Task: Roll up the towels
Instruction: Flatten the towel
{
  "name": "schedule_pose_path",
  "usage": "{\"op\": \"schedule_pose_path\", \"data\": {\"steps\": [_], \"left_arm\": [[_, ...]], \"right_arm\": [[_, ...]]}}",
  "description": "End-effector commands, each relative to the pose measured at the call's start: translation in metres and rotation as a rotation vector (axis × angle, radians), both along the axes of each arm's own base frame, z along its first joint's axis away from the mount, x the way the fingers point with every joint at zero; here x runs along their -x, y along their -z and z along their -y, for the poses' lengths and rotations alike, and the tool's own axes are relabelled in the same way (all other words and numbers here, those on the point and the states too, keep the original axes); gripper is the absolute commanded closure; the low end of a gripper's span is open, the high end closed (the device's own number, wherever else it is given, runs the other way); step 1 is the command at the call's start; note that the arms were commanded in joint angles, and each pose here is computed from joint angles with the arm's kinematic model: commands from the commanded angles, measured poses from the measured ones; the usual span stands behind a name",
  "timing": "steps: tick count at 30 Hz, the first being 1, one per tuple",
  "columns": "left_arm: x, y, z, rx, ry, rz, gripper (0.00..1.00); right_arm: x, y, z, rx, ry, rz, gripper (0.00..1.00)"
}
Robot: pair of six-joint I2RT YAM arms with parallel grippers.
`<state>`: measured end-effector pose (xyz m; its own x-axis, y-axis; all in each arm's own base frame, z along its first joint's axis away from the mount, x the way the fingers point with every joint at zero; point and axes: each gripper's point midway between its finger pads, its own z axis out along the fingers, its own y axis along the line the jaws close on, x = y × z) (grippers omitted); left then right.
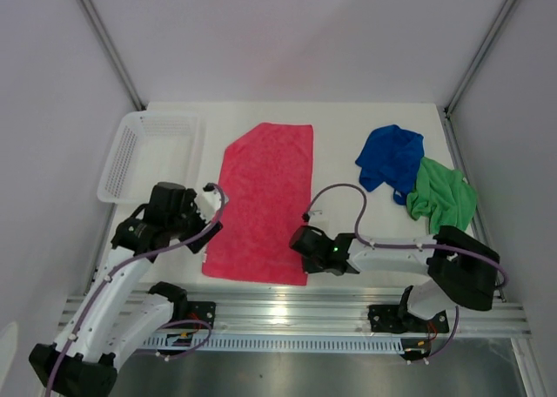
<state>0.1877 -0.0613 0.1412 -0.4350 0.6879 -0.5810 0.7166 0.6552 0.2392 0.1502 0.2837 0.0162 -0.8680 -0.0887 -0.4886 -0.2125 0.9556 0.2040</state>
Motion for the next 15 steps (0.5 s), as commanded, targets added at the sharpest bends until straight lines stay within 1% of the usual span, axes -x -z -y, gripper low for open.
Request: {"op": "schedule_pose_path", "data": {"steps": [1, 2, 4, 5, 6, 8, 9, 10, 11, 12, 13, 14, 15], "left_arm": [[-0.034, -0.030, 0.008, 0.070, -0.091, 0.081, 0.20], [-0.039, -0.026, 0.014, 0.083, -0.081, 0.053, 0.20], [-0.056, -0.041, 0.022, 0.124, -0.095, 0.083, 0.20], [-0.061, -0.042, 0.025, 0.132, -0.100, 0.074, 0.21], [-0.072, -0.040, 0.029, 0.137, -0.121, 0.050, 0.21], [-0.098, -0.055, 0.034, 0.158, -0.153, 0.087, 0.22], [-0.110, -0.042, 0.039, 0.157, -0.171, 0.041, 0.22], [-0.126, -0.048, 0.045, 0.174, -0.181, 0.060, 0.23], [-0.140, -0.053, 0.050, 0.196, -0.208, 0.064, 0.24], [-0.156, -0.030, 0.051, 0.163, -0.241, 0.010, 0.26], [-0.167, -0.024, 0.051, 0.157, -0.271, -0.003, 0.27], [-0.193, -0.045, 0.056, 0.180, -0.299, 0.054, 0.28], [-0.205, -0.037, 0.055, 0.171, -0.352, 0.037, 0.28]], "right_arm": [[0.013, 0.005, 0.061, 0.102, 0.110, -0.039, 1.00], [0.015, 0.003, 0.065, 0.095, 0.117, -0.043, 1.00], [0.022, 0.000, 0.076, 0.108, 0.131, -0.069, 1.00], [0.022, -0.006, 0.078, 0.092, 0.144, -0.066, 1.00], [0.026, -0.007, 0.085, 0.109, 0.149, -0.076, 1.00], [0.028, -0.016, 0.083, 0.073, 0.137, -0.076, 1.00], [0.028, -0.019, 0.080, 0.058, 0.129, -0.081, 0.96], [0.030, -0.021, 0.079, 0.045, 0.123, -0.098, 0.92], [0.028, -0.025, 0.081, 0.040, 0.135, -0.103, 0.87], [0.028, -0.032, 0.083, 0.045, 0.142, -0.112, 0.67], [0.025, -0.039, 0.084, 0.044, 0.148, -0.108, 0.53], [0.022, -0.048, 0.083, 0.033, 0.145, -0.092, 0.47], [0.013, -0.061, 0.085, 0.027, 0.123, -0.055, 0.41]]}}
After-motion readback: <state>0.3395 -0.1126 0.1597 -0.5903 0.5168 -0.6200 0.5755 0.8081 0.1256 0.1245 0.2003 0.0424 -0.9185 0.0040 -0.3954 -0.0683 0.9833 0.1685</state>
